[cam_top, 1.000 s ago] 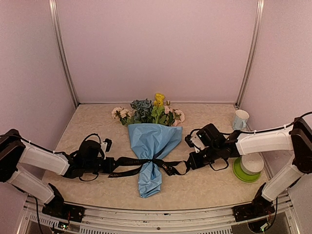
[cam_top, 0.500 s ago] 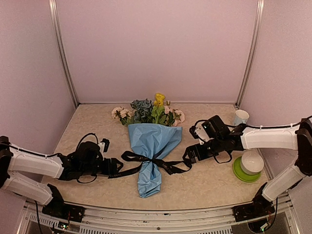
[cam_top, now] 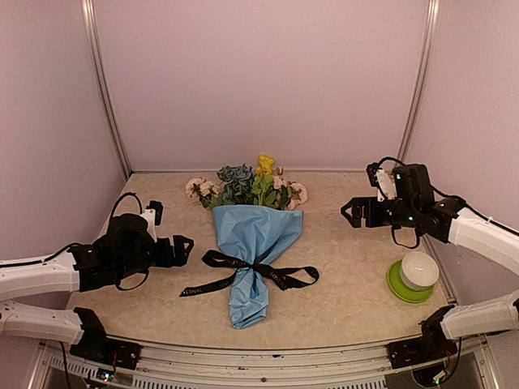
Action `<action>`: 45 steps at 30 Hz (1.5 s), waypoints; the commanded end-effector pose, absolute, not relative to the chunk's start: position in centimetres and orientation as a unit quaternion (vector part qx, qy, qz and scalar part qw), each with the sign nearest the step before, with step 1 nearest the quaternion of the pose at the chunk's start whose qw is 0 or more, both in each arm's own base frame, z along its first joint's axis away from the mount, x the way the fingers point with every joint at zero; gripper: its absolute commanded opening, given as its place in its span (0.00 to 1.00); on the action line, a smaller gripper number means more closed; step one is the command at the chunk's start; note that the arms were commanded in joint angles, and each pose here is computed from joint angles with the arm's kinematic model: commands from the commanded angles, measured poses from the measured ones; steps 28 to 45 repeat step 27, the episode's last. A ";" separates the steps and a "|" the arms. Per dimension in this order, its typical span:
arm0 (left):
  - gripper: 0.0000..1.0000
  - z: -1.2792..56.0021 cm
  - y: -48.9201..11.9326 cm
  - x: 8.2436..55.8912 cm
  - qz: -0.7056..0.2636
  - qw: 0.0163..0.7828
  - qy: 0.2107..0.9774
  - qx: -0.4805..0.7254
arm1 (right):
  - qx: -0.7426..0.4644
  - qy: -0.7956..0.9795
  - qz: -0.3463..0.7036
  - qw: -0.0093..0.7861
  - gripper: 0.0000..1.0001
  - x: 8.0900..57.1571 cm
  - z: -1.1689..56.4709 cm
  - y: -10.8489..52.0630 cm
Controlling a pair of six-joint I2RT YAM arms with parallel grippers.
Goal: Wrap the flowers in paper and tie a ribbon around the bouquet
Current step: Reset both arms
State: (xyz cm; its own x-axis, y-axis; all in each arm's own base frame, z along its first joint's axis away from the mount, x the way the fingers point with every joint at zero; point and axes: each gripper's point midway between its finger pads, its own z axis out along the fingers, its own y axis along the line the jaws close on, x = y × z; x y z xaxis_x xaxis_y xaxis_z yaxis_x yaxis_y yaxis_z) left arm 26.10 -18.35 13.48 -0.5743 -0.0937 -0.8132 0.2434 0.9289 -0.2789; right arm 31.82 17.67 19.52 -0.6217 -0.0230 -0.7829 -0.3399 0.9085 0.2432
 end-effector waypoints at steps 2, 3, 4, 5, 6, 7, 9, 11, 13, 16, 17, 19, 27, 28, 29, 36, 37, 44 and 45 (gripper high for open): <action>0.99 15.1 -14.9 30.1 -0.106 0.490 0.865 0.016 | -0.051 0.859 0.129 0.493 1.00 34.0 20.9 11.3; 0.99 15.1 -14.1 30.9 -0.097 0.493 0.865 0.004 | -0.043 0.854 0.124 0.503 1.00 34.2 21.1 10.4; 0.99 15.1 -13.2 31.7 -0.084 0.497 0.864 -0.011 | -0.033 0.846 0.121 0.517 1.00 34.4 21.7 9.3; 0.99 15.2 -12.3 32.4 -0.070 0.503 0.861 -0.023 | -0.033 0.840 0.123 0.527 1.00 34.4 21.9 8.8; 0.99 15.3 -11.4 33.0 -0.053 0.510 0.858 -0.035 | -0.031 0.829 0.123 0.545 1.00 34.4 22.5 8.4; 0.99 15.5 -10.5 33.6 -0.037 0.519 0.852 -0.049 | -0.023 0.818 0.119 0.562 1.00 34.3 22.7 7.9; 0.99 15.9 -8.7 34.3 0.006 0.535 0.842 -0.064 | 0.002 0.805 0.102 0.585 1.00 34.0 21.8 6.7; 0.99 16.4 -7.2 34.8 0.033 0.549 0.831 -0.080 | 0.053 0.791 0.075 0.605 1.00 33.9 21.4 4.8; 0.99 16.7 -6.1 35.0 0.050 0.559 0.823 -0.090 | 0.082 0.784 0.051 0.614 1.00 33.6 20.8 3.4; 0.99 17.0 -4.7 34.7 0.068 0.580 0.805 -0.104 | 0.084 0.781 0.025 0.619 1.00 33.2 19.8 2.5; 0.99 17.0 -4.4 34.5 0.073 0.590 0.798 -0.105 | 0.082 0.781 0.019 0.619 1.00 33.2 19.4 2.4; 0.99 16.9 -3.6 34.2 0.077 0.599 0.789 -0.111 | 0.081 0.780 0.013 0.620 1.00 33.0 18.9 2.2; 0.99 17.6 -2.6 33.9 0.095 0.617 0.774 -0.108 | 0.075 0.778 0.011 0.623 1.00 32.9 18.1 2.2; 0.99 17.6 -2.6 33.9 0.095 0.617 0.774 -0.108 | 0.075 0.778 0.011 0.623 1.00 32.9 18.1 2.2; 0.99 17.6 -2.6 33.9 0.095 0.617 0.774 -0.108 | 0.075 0.778 0.011 0.623 1.00 32.9 18.1 2.2; 0.99 17.6 -2.6 33.9 0.095 0.617 0.774 -0.108 | 0.075 0.778 0.011 0.623 1.00 32.9 18.1 2.2; 0.99 17.6 -2.6 33.9 0.095 0.617 0.774 -0.108 | 0.075 0.778 0.011 0.623 1.00 32.9 18.1 2.2; 0.99 17.6 -2.6 33.9 0.095 0.617 0.774 -0.108 | 0.075 0.778 0.011 0.623 1.00 32.9 18.1 2.2; 0.99 17.6 -2.6 33.9 0.095 0.617 0.774 -0.108 | 0.075 0.778 0.011 0.623 1.00 32.9 18.1 2.2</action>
